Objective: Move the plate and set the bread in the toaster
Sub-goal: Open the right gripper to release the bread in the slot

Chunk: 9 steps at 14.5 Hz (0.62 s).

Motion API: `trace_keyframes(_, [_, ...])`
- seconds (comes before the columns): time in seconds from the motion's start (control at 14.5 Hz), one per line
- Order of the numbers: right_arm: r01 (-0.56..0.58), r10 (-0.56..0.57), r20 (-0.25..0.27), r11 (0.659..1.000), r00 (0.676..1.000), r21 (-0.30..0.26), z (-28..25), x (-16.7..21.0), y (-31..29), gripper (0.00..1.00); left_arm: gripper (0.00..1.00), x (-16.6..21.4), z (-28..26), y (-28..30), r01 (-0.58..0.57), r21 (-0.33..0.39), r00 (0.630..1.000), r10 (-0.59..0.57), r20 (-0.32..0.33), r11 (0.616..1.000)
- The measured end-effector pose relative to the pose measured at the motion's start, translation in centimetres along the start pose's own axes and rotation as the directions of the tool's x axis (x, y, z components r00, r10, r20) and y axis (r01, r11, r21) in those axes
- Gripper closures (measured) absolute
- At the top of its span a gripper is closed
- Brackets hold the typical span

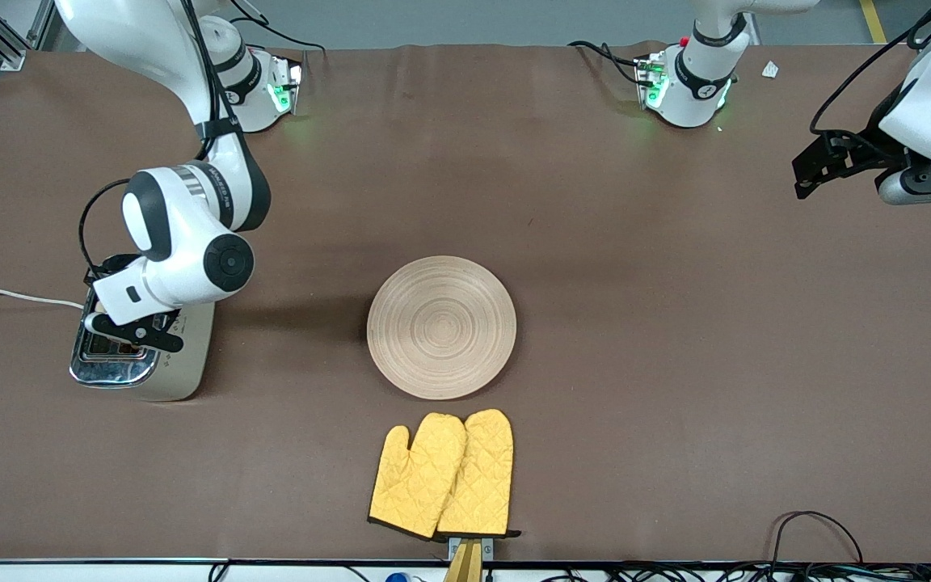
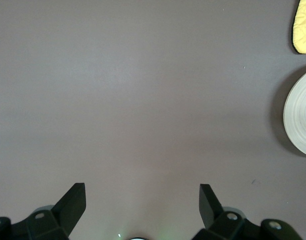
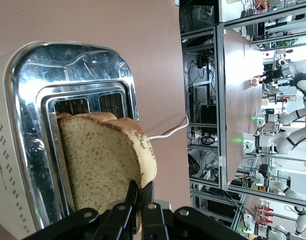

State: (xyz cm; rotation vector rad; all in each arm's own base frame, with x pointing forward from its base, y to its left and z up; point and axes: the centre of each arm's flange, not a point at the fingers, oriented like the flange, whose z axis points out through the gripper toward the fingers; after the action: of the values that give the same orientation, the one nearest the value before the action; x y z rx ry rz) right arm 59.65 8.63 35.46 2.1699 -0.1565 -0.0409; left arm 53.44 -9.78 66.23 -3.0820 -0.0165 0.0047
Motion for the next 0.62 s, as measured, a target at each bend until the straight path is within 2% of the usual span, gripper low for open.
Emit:
trace_keyframes(0.28, [-0.004, 0.004, -0.003, 1.0, 1.0, 0.019, 1.1, 0.5, -0.4, 0.94, 0.0, 0.0, 0.0, 0.0, 0.0, 0.0, 1.0, 0.0, 0.0, 1.0])
trace_keyframes(0.41, [-0.034, 0.031, 0.037, 0.996, 0.999, 0.084, 1.9, 0.7, -0.3, 0.91, 0.0, 0.0, 0.0, 0.0, 0.0, 0.0, 1.0, 0.0, 0.0, 1.0])
trace_keyframes(0.48, [-0.054, 0.047, 0.059, 0.991, 0.997, 0.124, 2.3, 0.9, -0.2, 0.84, 0.0, 0.0, 0.0, 0.0, 0.0, 0.0, 1.0, 0.0, -0.001, 1.0])
trace_keyframes(0.62, [-0.089, 0.076, 0.085, 0.982, 0.993, 0.165, 2.9, 1.5, 0.6, 0.64, 0.0, 0.0, -0.1, 0.0, 0.0, 0.0, 1.0, 0.0, -0.001, 1.0])
